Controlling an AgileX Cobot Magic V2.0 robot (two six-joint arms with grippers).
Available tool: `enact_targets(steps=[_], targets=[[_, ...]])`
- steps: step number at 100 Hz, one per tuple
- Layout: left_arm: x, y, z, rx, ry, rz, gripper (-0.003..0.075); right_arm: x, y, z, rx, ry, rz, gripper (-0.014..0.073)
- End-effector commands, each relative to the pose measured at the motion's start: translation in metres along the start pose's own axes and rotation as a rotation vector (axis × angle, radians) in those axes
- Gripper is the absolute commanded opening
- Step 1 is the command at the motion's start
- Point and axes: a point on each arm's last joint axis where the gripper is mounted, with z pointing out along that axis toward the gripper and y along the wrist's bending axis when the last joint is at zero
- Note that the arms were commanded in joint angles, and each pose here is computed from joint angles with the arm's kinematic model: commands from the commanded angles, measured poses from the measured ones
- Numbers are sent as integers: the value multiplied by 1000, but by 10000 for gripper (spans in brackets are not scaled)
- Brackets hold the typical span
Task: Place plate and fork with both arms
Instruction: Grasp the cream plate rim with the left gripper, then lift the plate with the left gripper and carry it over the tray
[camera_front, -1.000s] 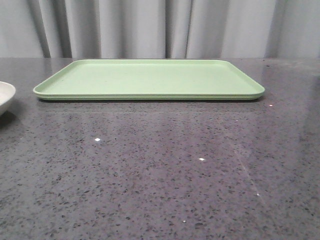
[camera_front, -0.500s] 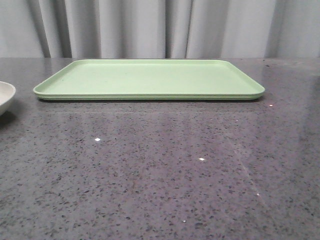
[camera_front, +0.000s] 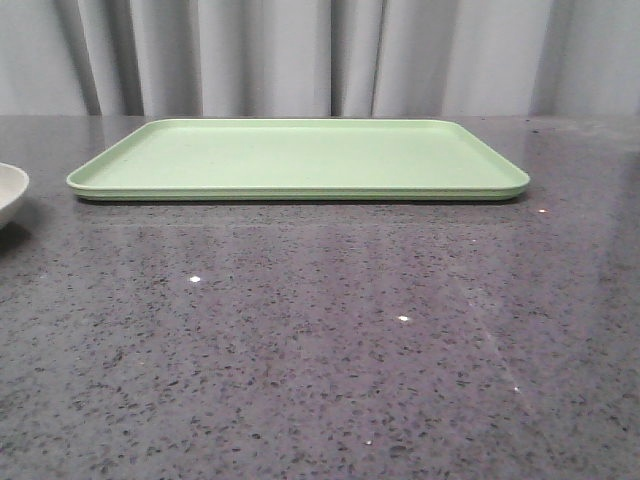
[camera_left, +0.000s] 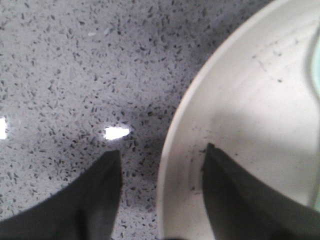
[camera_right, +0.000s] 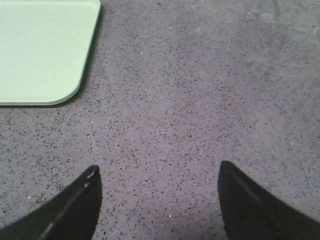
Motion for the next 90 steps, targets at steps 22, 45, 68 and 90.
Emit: enact_targets(steps=[22, 45, 68, 90], targets=[[-6, 2, -14, -5, -61, -5, -13, -18, 1, -4, -2, -105, -15, 501], [-3, -3, -14, 48, -36, 28, -20, -18, 1, -4, -2, -105, -15, 501], [0, -10, -16, 218, -17, 55, -20, -18, 1, -4, -2, -105, -15, 501], [4, -2, -42, 292, -124, -10, -20, -18, 1, -4, -2, -105, -15, 501]])
